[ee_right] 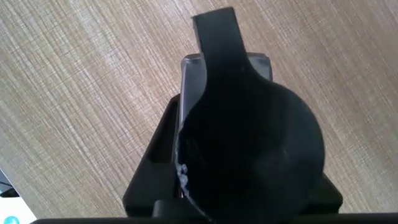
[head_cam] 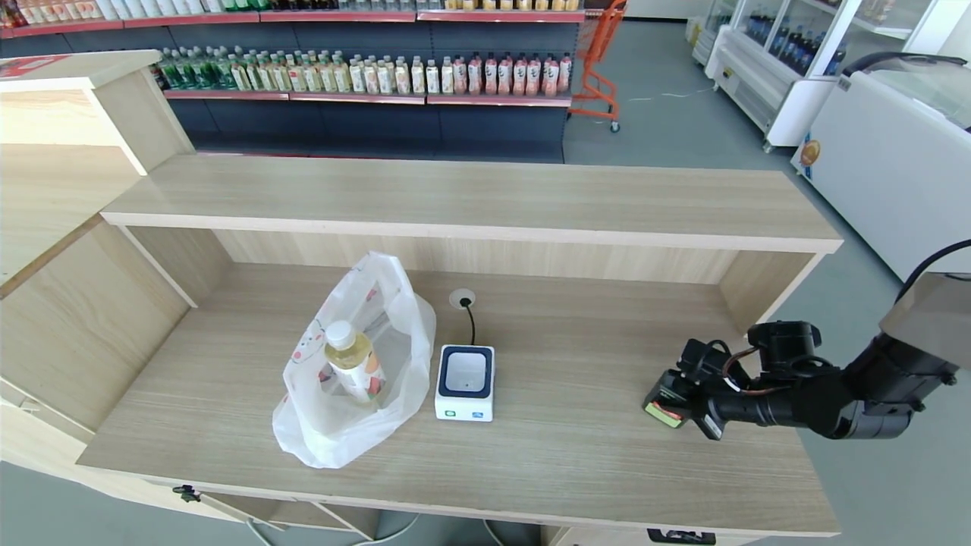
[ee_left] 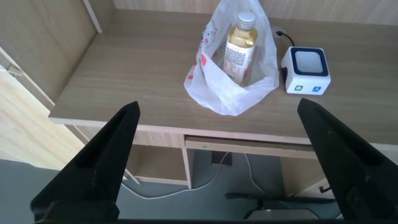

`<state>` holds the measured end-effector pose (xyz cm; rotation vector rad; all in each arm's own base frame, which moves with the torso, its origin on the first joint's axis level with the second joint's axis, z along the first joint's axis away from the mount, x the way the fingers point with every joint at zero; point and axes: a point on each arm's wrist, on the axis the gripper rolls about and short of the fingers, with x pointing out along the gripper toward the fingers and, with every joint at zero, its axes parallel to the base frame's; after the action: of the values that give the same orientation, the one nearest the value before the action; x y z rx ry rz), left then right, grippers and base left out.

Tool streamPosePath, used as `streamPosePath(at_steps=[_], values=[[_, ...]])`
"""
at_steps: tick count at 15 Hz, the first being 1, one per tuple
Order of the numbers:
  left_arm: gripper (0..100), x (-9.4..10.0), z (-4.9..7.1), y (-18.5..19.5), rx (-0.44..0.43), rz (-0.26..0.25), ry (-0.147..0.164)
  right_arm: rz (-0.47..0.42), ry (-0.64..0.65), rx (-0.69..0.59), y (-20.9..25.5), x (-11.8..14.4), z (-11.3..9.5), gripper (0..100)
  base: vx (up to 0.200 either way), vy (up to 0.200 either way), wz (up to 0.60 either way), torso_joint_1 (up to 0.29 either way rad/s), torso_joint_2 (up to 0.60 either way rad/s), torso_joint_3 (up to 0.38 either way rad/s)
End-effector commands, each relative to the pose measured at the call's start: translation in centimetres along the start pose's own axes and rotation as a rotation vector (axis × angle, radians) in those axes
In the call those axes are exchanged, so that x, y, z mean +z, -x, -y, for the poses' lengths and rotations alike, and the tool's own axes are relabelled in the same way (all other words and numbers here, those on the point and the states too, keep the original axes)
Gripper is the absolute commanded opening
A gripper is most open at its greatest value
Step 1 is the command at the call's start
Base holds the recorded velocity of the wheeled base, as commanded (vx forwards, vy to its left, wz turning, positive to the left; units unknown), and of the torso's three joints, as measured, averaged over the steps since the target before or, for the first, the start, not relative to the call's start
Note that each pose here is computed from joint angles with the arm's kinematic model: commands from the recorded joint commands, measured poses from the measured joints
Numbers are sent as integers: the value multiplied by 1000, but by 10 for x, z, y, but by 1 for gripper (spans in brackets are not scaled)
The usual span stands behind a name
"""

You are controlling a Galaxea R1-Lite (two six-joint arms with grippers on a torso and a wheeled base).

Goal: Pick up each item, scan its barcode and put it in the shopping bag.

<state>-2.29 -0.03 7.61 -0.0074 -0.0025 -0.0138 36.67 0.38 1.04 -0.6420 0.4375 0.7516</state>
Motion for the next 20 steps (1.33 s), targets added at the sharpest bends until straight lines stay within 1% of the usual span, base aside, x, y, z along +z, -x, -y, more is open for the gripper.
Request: streamPosePath(at_steps=[1, 4, 5, 6, 7, 8, 9, 10, 11, 12, 13, 14, 15, 16, 17, 18, 19, 20], values=[[100, 0, 0, 0, 0, 1, 0, 0, -2, 2, 1, -1, -1, 0, 0, 0, 0, 0, 0, 0], [100, 0, 0, 0, 0, 1, 0, 27, 4, -29, 9, 8, 4, 0, 0, 0, 0, 0, 0, 0], [100, 0, 0, 0, 0, 1, 0, 58, -21, -45, 20, 18, 7, 0, 0, 0, 0, 0, 0, 0], [100, 0, 0, 0, 0, 1, 0, 104, -69, -87, 50, 33, 11, 0, 0, 0, 0, 0, 0, 0], [100, 0, 0, 0, 0, 1, 0, 120, -74, -125, 74, 37, 10, 0, 0, 0, 0, 0, 0, 0], [100, 0, 0, 0, 0, 1, 0, 132, -59, -190, 101, 35, 6, 0, 0, 0, 0, 0, 0, 0], [100, 0, 0, 0, 0, 1, 0, 142, -16, -244, 118, 35, -1, 0, 0, 0, 0, 0, 0, 0], [100, 0, 0, 0, 0, 1, 0, 139, 94, -311, 136, 32, -8, 0, 0, 0, 0, 0, 0, 0], [100, 0, 0, 0, 0, 1, 0, 123, 269, -346, 150, 34, -14, 0, 0, 0, 0, 0, 0, 0], [100, 0, 0, 0, 0, 1, 0, 164, 509, -327, 154, 39, -16, 0, 0, 0, 0, 0, 0, 0], [100, 0, 0, 0, 0, 1, 0, 248, 697, -280, 152, 40, -18, 0, 0, 0, 0, 0, 0, 0], [100, 0, 0, 0, 0, 1, 0, 296, 878, -257, 148, 38, -20, 0, 0, 0, 0, 0, 0, 0], [100, 0, 0, 0, 0, 1, 0, 296, 878, -257, 148, 38, -20, 0, 0, 0, 0, 0, 0, 0], [100, 0, 0, 0, 0, 1, 0, 382, 1253, -202, 147, 33, -35, 0, 0, 0, 0, 0, 0, 0], [100, 0, 0, 0, 0, 1, 0, 449, 1373, -159, 150, 35, -46, 0, 0, 0, 0, 0, 0, 0], [100, 0, 0, 0, 0, 1, 0, 466, 1403, -145, 151, 35, -50, 0, 0, 0, 0, 0, 0, 0], [100, 0, 0, 0, 0, 1, 0, 558, 1534, -18, 153, 38, -79, 0, 0, 0, 0, 0, 0, 0], [100, 0, 0, 0, 0, 1, 0, 633, 1602, 52, 153, 42, -96, 0, 0, 0, 0, 0, 0, 0]])
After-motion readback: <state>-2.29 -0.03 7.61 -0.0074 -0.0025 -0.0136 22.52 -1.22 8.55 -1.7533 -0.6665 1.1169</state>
